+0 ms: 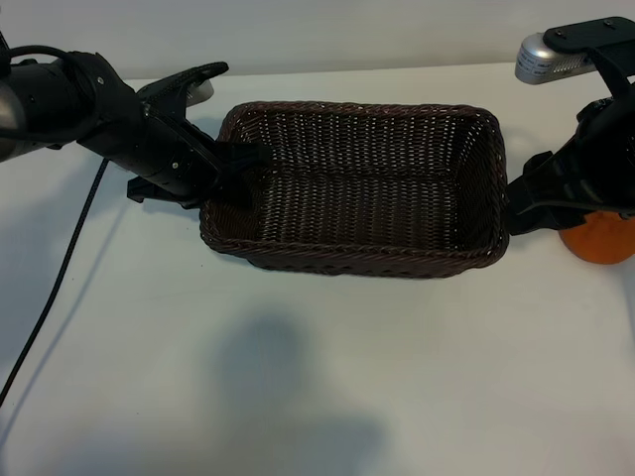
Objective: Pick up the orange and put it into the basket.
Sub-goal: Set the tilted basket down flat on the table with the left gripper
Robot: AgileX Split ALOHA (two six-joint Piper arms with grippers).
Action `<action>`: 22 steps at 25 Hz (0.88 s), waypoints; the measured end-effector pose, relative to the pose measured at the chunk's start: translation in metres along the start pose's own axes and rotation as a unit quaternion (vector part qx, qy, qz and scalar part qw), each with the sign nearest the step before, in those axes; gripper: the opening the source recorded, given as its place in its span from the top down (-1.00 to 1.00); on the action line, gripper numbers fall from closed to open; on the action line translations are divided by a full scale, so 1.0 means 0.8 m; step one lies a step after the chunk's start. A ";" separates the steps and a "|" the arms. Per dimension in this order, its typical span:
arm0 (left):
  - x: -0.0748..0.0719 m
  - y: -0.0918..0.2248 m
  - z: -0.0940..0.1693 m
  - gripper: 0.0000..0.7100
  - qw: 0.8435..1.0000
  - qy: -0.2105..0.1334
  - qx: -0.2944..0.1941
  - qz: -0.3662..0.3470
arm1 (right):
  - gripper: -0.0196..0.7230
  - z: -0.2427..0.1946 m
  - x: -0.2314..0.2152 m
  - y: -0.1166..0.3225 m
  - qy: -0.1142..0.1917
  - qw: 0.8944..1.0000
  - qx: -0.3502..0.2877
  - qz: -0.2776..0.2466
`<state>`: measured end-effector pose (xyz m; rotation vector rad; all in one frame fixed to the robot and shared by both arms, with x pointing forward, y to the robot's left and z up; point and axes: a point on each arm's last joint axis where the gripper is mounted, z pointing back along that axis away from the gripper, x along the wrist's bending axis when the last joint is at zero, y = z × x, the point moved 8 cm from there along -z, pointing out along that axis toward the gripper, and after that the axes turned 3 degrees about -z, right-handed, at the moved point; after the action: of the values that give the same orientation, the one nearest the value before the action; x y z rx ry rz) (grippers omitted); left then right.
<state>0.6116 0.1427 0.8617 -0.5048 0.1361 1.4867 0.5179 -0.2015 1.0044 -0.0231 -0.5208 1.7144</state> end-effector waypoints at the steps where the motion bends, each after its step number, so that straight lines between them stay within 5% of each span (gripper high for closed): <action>1: 0.000 -0.002 0.000 0.59 1.000 -0.001 -0.004 0.000 | -0.47 0.000 0.000 0.000 0.000 1.000 0.000 0.000; 22: 0.011 -0.010 -0.016 0.59 0.999 -0.012 -0.020 0.025 | -0.47 0.000 0.000 0.000 0.000 1.000 0.000 0.000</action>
<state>0.6228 0.1454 0.8489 -0.5203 0.1010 1.5462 0.5177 -0.2013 1.0044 -0.0219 -0.5210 1.7151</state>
